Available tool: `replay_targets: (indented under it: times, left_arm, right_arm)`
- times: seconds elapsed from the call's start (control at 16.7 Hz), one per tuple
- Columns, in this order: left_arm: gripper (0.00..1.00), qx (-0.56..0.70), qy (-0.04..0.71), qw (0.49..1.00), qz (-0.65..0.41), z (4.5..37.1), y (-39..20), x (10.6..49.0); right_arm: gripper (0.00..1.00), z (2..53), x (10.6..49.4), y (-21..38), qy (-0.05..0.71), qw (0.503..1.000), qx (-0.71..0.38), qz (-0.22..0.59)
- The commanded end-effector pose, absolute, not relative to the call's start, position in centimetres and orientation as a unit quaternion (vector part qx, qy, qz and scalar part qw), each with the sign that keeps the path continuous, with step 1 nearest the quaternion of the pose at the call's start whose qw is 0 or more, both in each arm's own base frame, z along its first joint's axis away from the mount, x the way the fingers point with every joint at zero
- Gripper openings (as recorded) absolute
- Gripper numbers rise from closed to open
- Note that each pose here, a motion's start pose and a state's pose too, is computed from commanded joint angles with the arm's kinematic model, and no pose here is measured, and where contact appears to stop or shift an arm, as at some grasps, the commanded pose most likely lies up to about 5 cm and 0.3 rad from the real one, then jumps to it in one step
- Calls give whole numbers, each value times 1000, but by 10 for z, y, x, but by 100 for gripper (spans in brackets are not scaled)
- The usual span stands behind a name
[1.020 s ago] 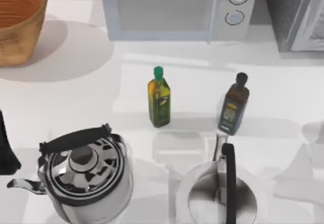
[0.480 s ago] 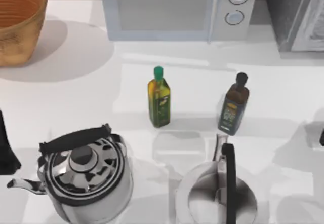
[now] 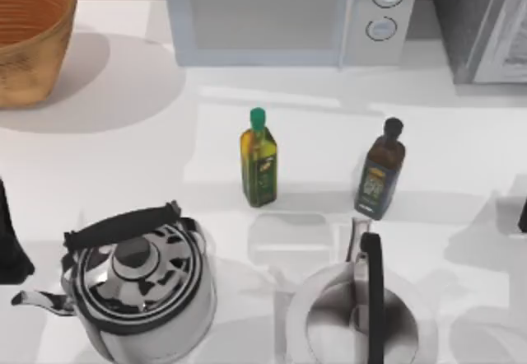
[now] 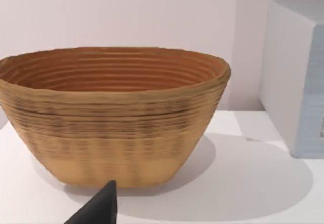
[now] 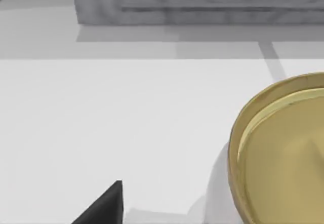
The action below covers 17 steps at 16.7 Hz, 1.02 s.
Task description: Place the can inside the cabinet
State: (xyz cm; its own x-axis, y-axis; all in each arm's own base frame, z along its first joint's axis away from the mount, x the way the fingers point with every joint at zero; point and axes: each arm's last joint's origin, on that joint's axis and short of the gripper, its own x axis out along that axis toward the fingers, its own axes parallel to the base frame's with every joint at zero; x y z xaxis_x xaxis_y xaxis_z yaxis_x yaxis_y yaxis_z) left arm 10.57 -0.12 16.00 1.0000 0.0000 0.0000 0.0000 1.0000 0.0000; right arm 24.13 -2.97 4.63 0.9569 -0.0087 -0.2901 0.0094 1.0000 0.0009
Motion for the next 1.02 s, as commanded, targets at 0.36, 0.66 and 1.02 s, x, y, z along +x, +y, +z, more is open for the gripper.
replay_targets:
  times: [0.36,0.66,1.02]
  left_arm:
    - [100,0,0,1000,0,160,-1,106]
    - [100,0,0,1000,0,160,-1,106]
    - [100,0,0,1000,0,160,-1,106]
  right_arm:
    - [40,46,241,-30,147,989,1,-5]
    - [2,46,241,-30,147,989,1,-5]
    - [0,46,241,-30,147,989,1,-5]
